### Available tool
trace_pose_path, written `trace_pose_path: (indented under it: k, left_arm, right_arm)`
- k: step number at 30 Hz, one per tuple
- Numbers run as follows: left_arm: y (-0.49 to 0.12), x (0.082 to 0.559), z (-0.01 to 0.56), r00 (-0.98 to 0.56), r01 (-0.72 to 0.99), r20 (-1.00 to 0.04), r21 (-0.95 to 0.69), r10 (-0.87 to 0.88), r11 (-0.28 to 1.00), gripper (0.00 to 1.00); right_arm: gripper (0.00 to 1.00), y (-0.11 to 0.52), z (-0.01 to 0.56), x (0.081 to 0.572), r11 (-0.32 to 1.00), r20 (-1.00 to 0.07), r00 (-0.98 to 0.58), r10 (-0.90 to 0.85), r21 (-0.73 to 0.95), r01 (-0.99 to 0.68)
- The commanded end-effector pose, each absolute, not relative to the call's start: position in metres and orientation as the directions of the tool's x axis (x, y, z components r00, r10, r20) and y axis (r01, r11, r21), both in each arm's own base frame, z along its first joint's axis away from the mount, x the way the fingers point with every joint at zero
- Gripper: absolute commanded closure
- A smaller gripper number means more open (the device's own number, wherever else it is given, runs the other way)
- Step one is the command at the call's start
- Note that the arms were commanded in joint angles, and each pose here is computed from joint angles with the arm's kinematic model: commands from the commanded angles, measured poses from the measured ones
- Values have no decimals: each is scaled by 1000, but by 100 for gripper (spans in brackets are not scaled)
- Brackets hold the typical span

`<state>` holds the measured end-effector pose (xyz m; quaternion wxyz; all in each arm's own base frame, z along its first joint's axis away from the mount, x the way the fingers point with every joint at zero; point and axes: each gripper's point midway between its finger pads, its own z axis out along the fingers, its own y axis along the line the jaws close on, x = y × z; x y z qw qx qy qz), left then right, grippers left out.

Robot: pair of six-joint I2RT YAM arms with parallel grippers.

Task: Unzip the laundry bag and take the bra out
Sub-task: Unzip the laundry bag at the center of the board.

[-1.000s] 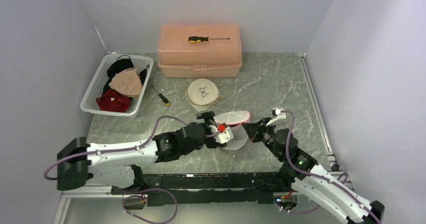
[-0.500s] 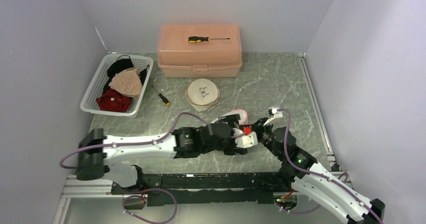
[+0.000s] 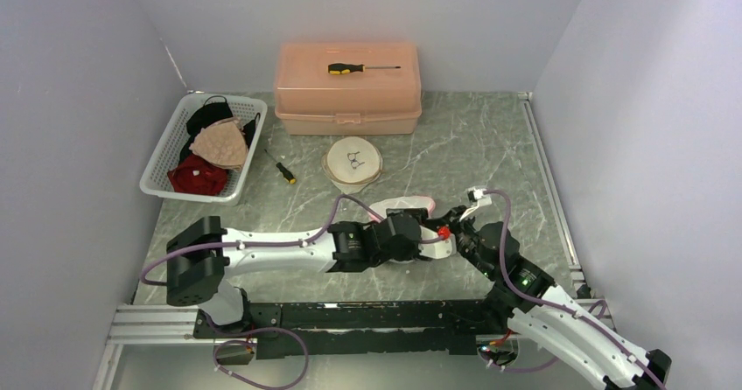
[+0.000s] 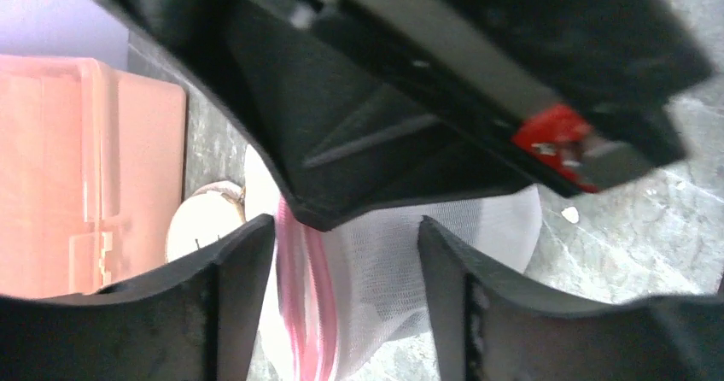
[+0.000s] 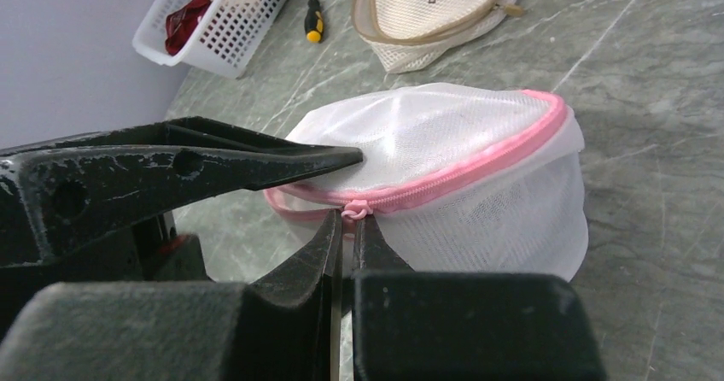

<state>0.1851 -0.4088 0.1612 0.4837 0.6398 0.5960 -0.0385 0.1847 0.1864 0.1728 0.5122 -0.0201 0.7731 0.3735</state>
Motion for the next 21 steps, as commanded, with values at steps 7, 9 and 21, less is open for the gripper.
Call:
trace_pose_path:
  k: [7,9,21]
  left_arm:
    - [-408,203,191,299,763,-676,594,673,257,75]
    - [-402,204,189,290,753,-674,598,679,273,96]
    - [-350,192,202,289,732,-735,583,613,353,97]
  right_arm:
    - [100,204,211,174,624,-826,-442,350,558,-548]
    - [100,205,211,175,625,-825,-444,350,559,-545]
    - [100,166,178,202,759,-797,-398,454,580,-295]
